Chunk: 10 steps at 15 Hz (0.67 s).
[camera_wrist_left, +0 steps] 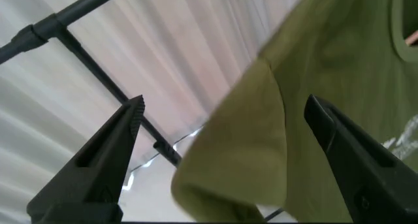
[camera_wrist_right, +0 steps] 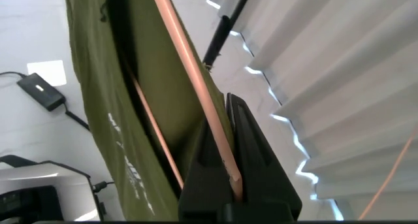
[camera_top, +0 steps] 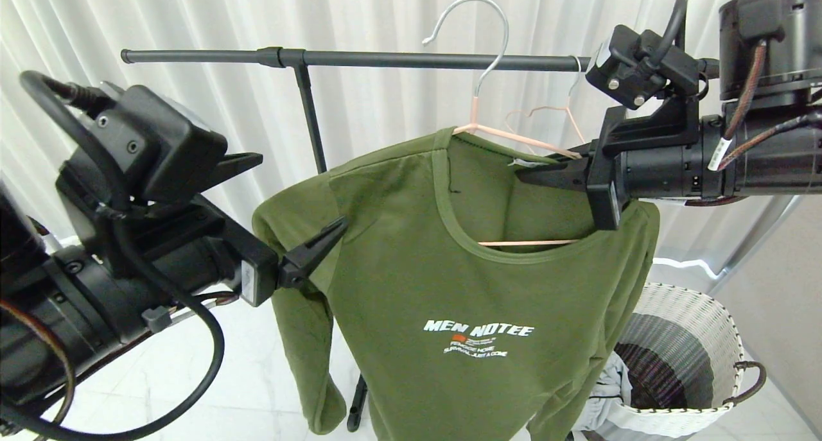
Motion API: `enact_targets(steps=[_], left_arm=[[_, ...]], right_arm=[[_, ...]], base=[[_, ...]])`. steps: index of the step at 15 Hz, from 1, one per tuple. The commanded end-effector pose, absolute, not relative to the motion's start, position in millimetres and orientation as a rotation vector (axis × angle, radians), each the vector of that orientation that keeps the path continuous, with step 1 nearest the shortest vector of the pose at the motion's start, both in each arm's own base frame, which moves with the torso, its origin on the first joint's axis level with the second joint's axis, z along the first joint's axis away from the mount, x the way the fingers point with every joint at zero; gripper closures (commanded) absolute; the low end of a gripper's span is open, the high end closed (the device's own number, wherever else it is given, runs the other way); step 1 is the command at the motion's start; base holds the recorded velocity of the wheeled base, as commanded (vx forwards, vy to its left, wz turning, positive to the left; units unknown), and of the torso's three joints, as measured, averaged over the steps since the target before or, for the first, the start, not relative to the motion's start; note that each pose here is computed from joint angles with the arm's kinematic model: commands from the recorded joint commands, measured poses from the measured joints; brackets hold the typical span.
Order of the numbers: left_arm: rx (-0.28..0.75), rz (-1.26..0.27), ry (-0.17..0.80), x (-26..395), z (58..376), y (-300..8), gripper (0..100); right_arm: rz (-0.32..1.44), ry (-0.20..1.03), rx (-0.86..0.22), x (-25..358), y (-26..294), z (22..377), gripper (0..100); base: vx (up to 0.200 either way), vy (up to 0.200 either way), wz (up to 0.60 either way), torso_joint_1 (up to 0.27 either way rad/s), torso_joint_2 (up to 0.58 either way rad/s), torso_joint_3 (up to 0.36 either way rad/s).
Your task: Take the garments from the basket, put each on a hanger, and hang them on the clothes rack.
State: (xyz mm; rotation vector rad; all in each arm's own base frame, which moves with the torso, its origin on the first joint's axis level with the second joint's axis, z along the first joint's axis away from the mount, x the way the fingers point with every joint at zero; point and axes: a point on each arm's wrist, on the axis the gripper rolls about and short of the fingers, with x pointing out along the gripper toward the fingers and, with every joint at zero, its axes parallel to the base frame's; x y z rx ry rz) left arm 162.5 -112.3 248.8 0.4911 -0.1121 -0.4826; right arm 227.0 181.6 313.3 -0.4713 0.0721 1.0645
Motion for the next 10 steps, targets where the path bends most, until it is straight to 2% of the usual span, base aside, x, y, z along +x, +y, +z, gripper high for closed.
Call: enact_targets(steps=[1, 6, 10], left_arm=[[0.486, -0.486, -0.121, 153.2, 247.7, -106.8, 0], [0.508, -0.363, 0.047, 154.1, 206.3, -75.2, 0], [0.378, -0.338, 0.120, 166.9, 199.5, -76.3, 0]], right_arm=[[1.051, 0.067, -0.469, 226.3, 176.3, 316.0, 100], [1.028, 0.065, -0.464, 215.0, 160.9, 325.9, 100], [1.030, 0.054, -0.461, 207.6, 156.7, 331.0, 100]], base=[[0.000, 0.000, 0.00, 0.000, 0.00, 0.000], [0.000, 0.000, 0.00, 0.000, 0.00, 0.000], [0.000, 0.000, 0.00, 0.000, 0.00, 0.000]])
